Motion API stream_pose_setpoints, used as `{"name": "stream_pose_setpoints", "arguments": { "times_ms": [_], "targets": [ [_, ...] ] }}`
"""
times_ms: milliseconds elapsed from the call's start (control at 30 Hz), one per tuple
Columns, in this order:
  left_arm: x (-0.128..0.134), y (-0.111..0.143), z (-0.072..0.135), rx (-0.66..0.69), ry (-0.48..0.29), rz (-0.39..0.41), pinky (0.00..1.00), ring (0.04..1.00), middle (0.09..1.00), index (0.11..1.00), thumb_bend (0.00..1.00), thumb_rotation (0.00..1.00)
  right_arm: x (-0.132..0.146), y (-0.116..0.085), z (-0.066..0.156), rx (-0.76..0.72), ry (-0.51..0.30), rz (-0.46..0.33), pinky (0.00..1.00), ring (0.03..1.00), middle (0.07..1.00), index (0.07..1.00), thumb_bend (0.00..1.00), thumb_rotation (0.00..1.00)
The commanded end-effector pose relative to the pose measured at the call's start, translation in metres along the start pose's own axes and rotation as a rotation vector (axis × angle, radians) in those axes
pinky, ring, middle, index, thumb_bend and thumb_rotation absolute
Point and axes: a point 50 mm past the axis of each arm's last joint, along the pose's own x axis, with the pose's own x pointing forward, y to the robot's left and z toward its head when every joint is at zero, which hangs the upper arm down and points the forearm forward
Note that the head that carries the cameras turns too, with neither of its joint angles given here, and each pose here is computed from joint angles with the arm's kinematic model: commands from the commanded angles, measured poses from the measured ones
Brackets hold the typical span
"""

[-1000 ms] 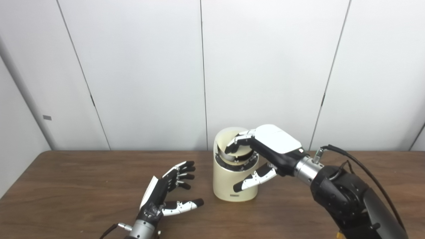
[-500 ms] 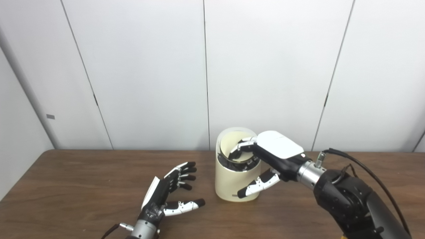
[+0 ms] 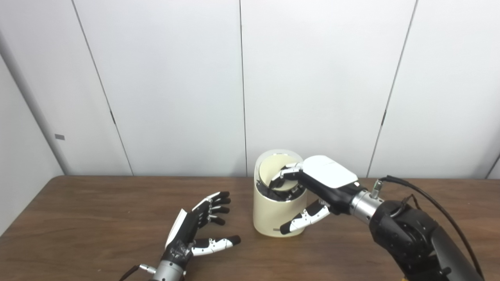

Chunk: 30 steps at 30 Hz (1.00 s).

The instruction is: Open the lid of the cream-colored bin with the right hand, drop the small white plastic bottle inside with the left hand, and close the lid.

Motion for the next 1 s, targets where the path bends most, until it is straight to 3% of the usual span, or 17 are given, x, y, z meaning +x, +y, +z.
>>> {"name": "stream_pose_setpoints", "arguments": {
  "times_ms": [0,333,533,967],
  "targets": [
    [0.006,0.007,0.011,0.014,-0.049,0.022,0.64,0.758,0.816,0.852,0.81,0.11,0.0,-0.012,-0.006,-0.027,0.013,-0.031,0.85,0.863,0.729,0.727,0.67,0.48],
    [0.007,0.007,0.014,0.016,-0.055,0.021,0.63,0.747,0.812,0.848,0.81,0.11,0.0,0.0,-0.004,-0.056,0.078,0.089,0.87,0.891,0.78,0.777,0.68,0.54],
    [0.008,0.007,0.016,0.012,-0.054,0.021,0.63,0.749,0.812,0.851,0.81,0.12,0.001,0.007,-0.001,-0.044,0.107,0.14,0.89,0.906,0.8,0.796,0.71,0.52],
    [0.008,0.008,0.015,0.012,-0.05,0.022,0.63,0.752,0.813,0.848,0.81,0.11,0.0,-0.001,-0.001,-0.05,0.093,0.108,0.89,0.887,0.798,0.791,0.7,0.53]
  ]
}}
